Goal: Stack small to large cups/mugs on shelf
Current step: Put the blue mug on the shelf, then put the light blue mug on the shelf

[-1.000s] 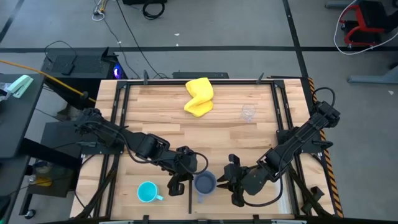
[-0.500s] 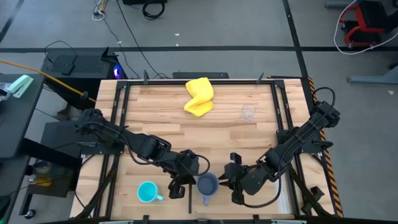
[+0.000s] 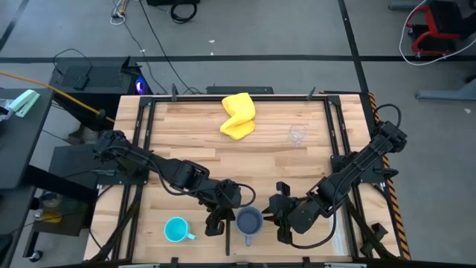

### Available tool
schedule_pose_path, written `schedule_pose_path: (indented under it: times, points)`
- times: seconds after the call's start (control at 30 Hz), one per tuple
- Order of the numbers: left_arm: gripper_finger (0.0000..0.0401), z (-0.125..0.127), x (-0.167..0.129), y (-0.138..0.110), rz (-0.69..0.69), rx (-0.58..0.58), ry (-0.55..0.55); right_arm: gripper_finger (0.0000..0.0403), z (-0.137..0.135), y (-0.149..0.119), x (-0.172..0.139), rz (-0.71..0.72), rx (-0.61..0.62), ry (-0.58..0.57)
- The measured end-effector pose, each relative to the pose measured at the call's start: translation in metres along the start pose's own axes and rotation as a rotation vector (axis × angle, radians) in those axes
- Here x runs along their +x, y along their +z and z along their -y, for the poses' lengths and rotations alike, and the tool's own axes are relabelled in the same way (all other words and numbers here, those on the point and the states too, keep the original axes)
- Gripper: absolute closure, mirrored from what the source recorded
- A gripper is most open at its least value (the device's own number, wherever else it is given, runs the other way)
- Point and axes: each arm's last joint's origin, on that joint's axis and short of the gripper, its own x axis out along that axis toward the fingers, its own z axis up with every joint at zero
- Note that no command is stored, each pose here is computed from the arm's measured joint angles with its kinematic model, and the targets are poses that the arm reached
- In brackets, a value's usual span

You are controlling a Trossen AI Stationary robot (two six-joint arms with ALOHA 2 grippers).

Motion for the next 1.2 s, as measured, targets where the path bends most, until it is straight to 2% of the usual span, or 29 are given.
schedule_pose_path:
  times: [0.8,1.2]
  points:
    - [0.0379,-0.0018,0.0001,0.0010,0.002,0.006,-0.002,0.0327,0.0039,0.0016,-0.0076,0.003,0.002,-0.016]
    - [0.0379,-0.0073,-0.0010,-0.0053,-0.058,-0.012,0.063,0.0327,0.0057,-0.0017,-0.0085,-0.027,0.009,-0.034]
